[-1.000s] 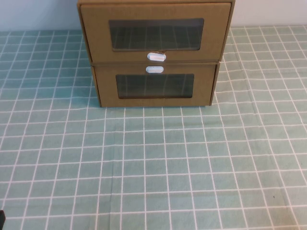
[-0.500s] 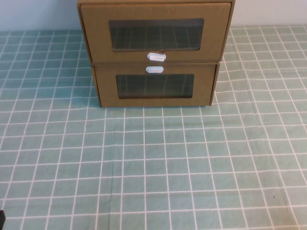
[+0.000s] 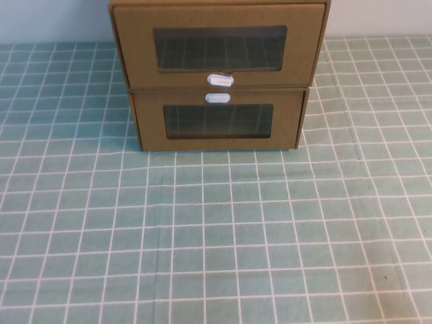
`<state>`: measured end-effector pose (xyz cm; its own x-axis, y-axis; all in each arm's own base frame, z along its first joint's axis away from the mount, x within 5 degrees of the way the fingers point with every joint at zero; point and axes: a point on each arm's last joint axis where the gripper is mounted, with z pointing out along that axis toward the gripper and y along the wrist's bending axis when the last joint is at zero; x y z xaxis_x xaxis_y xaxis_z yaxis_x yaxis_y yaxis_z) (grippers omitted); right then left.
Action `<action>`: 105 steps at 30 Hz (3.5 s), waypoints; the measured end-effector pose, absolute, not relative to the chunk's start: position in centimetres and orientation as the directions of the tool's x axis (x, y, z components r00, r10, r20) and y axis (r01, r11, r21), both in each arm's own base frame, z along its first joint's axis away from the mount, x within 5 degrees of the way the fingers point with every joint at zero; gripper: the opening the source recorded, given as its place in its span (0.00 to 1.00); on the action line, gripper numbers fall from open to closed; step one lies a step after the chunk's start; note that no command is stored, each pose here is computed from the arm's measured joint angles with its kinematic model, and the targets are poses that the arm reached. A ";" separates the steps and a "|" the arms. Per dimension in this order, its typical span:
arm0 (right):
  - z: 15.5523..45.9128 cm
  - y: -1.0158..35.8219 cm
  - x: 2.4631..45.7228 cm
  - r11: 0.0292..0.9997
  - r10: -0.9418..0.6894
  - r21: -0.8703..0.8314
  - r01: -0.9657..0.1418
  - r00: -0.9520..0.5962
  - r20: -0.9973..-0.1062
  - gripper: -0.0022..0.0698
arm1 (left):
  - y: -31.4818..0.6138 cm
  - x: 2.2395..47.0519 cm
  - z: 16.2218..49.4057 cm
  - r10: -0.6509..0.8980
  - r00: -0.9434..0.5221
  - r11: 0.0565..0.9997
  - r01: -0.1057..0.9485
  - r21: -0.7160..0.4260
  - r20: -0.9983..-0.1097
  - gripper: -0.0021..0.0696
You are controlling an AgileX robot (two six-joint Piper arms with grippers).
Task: Open the shoe box
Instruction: 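Pull the top drawer of the cardboard box fully open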
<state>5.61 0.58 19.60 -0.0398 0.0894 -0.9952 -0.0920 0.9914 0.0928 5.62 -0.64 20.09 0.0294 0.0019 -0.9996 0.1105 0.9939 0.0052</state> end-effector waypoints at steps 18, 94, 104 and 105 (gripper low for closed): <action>27.2 -0.7 2.2 0.990 0.135 0.119 -0.078 0.781 -0.609 0.01 | 0.3 2.2 27.0 -0.093 0.785 0.996 0.079 -0.051 -0.612 0.02; 28.2 28.5 30.5 0.362 -0.898 -0.853 -0.376 0.105 -0.427 0.01 | -18.3 46.3 37.9 0.198 -0.536 0.526 0.764 -0.373 -0.820 0.02; 27.3 29.0 30.7 0.347 -0.897 -0.848 -0.400 0.123 -0.425 0.35 | -18.3 46.2 37.9 0.195 -0.539 0.527 0.762 -0.376 -0.820 0.02; 27.3 29.0 30.7 0.346 -0.897 -0.848 -0.401 0.123 -0.424 0.37 | -18.3 46.2 37.9 0.195 -0.539 0.527 0.762 -0.376 -0.820 0.02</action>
<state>30.70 29.04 27.25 0.1228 -0.8974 -0.4237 -0.4014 0.3456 -0.8482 46.23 -18.30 37.94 -0.5387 0.1952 -0.8196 0.7624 0.5271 -0.3755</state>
